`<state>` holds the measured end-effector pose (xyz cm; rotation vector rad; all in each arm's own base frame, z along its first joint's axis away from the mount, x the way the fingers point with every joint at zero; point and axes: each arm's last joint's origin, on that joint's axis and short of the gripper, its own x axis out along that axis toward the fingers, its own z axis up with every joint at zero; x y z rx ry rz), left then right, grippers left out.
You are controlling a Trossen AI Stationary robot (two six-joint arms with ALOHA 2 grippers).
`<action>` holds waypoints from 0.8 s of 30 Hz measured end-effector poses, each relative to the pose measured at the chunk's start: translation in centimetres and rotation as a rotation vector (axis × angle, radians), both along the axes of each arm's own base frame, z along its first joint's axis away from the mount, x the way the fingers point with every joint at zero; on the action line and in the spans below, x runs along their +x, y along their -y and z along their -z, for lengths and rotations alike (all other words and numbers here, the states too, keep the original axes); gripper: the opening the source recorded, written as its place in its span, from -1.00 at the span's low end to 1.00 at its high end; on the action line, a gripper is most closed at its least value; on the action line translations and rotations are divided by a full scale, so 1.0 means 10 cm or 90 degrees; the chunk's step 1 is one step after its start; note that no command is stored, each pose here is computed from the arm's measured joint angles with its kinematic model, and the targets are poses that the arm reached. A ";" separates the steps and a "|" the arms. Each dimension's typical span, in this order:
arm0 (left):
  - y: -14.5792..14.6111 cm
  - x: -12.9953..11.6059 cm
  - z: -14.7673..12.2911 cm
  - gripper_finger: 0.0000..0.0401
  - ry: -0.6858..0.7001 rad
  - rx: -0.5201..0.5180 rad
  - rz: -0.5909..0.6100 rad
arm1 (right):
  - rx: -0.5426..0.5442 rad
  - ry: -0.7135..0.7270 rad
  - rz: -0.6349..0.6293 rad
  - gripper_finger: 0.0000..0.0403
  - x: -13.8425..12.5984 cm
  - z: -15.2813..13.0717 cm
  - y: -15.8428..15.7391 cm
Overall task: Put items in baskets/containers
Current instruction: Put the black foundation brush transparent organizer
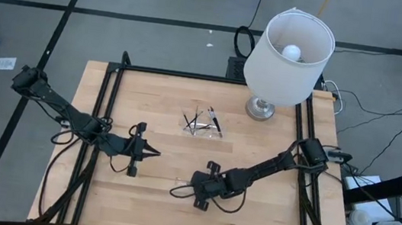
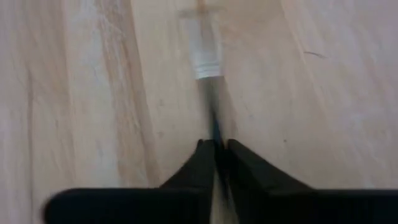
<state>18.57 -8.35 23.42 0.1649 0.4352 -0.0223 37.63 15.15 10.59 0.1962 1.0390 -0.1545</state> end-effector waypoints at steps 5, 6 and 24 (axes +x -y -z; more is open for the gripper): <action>0.00 0.00 0.00 -0.87 0.000 -0.003 0.000 | -0.011 0.017 -0.004 -0.94 0.02 -0.01 -0.01; 0.00 0.00 0.00 -0.87 0.000 0.000 0.001 | -0.005 0.020 -0.002 -0.95 0.02 -0.01 -0.01; 0.42 -0.18 -0.14 -0.87 0.195 0.105 0.208 | -0.157 0.322 -0.086 -1.00 -0.25 -0.78 -0.32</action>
